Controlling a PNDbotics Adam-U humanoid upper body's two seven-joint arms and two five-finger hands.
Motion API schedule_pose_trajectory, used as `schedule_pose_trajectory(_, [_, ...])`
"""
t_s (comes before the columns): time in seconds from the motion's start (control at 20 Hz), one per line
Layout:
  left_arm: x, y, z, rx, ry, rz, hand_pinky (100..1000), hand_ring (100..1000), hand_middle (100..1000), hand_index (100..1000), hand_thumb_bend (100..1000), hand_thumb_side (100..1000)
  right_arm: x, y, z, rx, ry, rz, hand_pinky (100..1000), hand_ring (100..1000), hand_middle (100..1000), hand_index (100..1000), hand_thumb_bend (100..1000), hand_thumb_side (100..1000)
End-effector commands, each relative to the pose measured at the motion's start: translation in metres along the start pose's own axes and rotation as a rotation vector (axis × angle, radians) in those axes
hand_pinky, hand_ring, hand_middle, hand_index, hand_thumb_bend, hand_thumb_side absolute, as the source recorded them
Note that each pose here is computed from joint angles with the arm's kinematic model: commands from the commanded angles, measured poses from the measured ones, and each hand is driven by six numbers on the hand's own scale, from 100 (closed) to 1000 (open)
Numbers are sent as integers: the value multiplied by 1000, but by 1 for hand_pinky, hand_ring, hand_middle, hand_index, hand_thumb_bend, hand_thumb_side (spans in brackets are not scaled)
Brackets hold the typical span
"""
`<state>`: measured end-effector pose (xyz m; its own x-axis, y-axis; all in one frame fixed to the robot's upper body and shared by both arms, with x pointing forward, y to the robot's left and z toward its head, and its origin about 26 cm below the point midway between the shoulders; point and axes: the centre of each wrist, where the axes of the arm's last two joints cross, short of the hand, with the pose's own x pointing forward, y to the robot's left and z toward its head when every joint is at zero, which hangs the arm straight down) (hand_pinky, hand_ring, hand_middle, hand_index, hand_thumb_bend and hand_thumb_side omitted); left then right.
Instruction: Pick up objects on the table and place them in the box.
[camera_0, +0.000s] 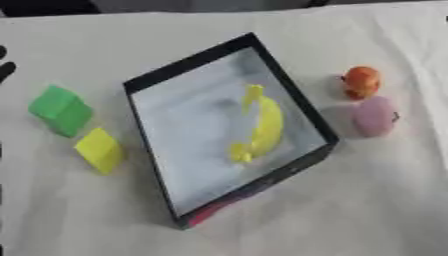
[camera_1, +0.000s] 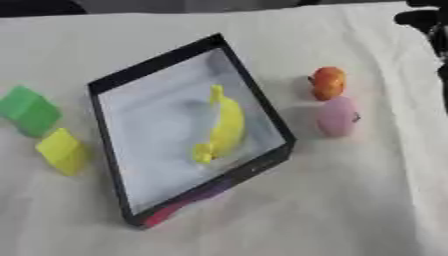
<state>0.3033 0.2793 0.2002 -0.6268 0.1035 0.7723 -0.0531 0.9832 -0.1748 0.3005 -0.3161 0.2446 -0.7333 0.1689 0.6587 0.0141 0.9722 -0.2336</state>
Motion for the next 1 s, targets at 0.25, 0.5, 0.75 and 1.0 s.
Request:
schedule_pose_trajectory(0.25, [8, 9, 1, -4, -16, -56, 816, 775, 787, 849, 216, 930, 20, -16, -9, 94, 5, 155, 918, 758, 746, 893, 100, 572])
schedule_pose_trajectory(0.5, [7, 13, 3, -5, 0, -81, 815, 775, 788, 850, 216, 931, 25, -31, -17, 207, 72, 309, 928, 801, 798, 904, 100, 550])
schedule_pose_trajectory(0.75, [6, 15, 6, -7, 13, -98, 815, 775, 788, 849, 215, 932, 29, -50, -33, 303, 135, 471, 924, 810, 797, 903, 100, 514])
schedule_pose_trajectory(1.0, [6, 17, 7, -13, 19, -115, 815, 775, 788, 849, 214, 932, 39, -67, -48, 455, 174, 693, 905, 808, 777, 896, 100, 417])
